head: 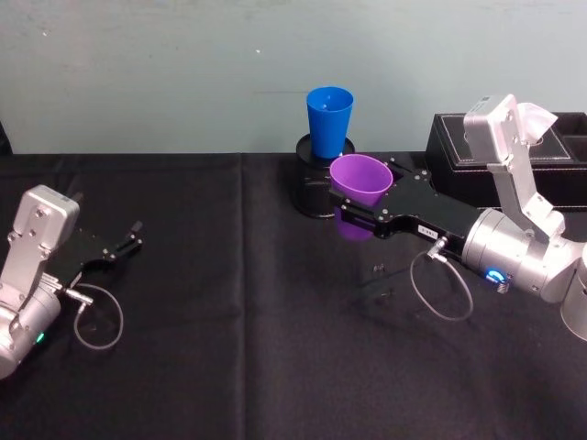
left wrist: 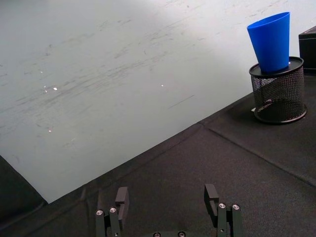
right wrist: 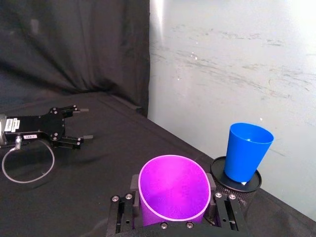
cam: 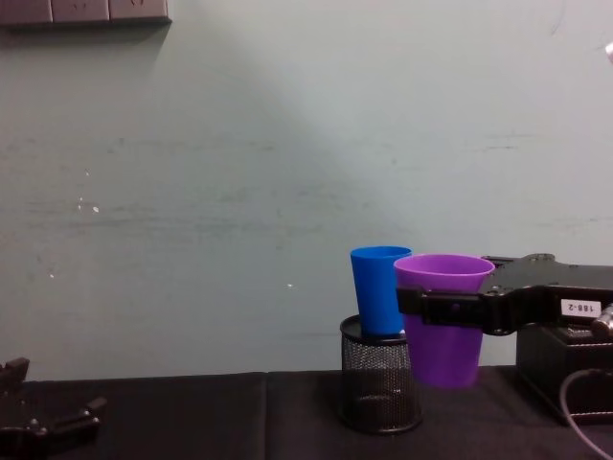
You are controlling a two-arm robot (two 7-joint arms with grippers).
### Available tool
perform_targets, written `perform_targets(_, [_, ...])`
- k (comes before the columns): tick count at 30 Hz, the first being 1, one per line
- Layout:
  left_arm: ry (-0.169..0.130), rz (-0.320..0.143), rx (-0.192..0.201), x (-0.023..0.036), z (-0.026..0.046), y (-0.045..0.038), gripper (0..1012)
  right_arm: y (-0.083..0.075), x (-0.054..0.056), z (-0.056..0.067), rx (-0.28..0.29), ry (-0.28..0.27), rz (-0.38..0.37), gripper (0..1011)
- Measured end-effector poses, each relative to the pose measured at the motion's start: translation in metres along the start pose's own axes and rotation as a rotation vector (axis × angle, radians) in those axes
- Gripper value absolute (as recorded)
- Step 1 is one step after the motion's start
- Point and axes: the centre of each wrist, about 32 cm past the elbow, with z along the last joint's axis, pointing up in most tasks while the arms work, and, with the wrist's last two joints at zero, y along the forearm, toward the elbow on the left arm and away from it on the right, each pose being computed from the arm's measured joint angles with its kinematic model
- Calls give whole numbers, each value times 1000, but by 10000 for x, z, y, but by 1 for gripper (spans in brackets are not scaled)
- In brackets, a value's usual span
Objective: Pick up one cup with a gripper and tap it against the other cup.
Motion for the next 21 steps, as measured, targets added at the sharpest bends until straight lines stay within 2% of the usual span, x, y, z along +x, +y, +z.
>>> perform_targets(21, [0,0,0,0,0,0,1000,0,0,0,0,0,0,738])
